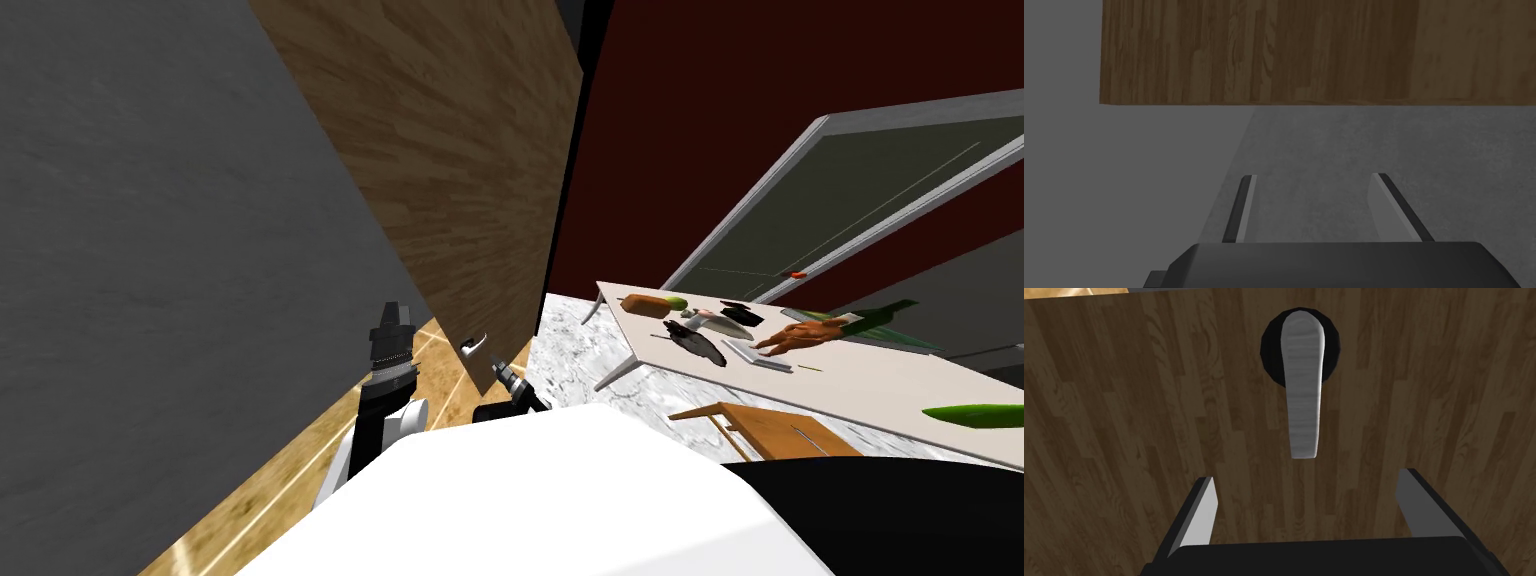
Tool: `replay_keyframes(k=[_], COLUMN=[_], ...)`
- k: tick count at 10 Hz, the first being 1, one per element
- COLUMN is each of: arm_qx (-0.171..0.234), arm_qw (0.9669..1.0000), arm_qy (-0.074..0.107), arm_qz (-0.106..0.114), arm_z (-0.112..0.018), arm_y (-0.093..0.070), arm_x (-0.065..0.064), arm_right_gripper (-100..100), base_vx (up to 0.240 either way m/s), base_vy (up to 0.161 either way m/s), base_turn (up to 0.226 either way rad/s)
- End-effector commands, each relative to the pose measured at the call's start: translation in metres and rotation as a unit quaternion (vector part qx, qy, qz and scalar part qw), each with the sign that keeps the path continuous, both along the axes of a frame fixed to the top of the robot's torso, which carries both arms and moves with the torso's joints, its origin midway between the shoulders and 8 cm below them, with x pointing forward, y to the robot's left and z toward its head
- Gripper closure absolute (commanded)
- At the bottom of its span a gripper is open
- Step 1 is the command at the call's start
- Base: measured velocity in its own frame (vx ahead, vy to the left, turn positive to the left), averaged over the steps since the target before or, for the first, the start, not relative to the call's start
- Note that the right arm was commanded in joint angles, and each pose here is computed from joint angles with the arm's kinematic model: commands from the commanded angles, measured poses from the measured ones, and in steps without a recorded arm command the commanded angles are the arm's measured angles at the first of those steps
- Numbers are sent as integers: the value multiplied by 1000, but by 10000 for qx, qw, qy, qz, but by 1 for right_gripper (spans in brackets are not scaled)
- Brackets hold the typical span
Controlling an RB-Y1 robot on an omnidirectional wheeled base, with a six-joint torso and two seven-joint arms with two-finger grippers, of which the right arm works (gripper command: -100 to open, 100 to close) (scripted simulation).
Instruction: Push the door open
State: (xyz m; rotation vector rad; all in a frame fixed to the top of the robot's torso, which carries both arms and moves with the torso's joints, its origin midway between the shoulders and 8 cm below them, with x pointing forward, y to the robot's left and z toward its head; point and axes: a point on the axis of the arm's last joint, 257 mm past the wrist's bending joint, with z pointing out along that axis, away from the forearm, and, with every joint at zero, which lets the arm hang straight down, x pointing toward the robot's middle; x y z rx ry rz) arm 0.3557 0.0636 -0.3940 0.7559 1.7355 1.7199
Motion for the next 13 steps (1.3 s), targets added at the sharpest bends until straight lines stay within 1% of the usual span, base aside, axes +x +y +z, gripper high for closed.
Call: replay_keyframes(k=[1, 2, 4, 6, 8, 9, 10, 13], arm_qx=[0, -69, -89, -85, -31, -48, -48, -48], arm_qw=[10000, 10000, 9999, 9999, 9999, 9999, 9999, 9999], arm_qy=[0, 1, 0, -1, 0, -2, -2, -2], arm_qz=[0, -38, -57, -85, -109, -102, -102, -102], arm_z=[0, -3, -4, -3, 1, 0, 0, 0], arm_y=[0, -6, -8, -6, 0, -2, -2, -2], arm_x=[0, 3, 6, 9, 12, 12, 12, 12], arm_right_gripper=[-100, -100, -100, -100, -100, -100, 100, 100], base_vx=[-110, 75, 127, 168, 145, 58, -6, -22], base_vy=[-43, 79, 143, 131, 133, 62, -8, -22], base_turn=[-12, 41, 19, 31, 17, -4, 0, 2])
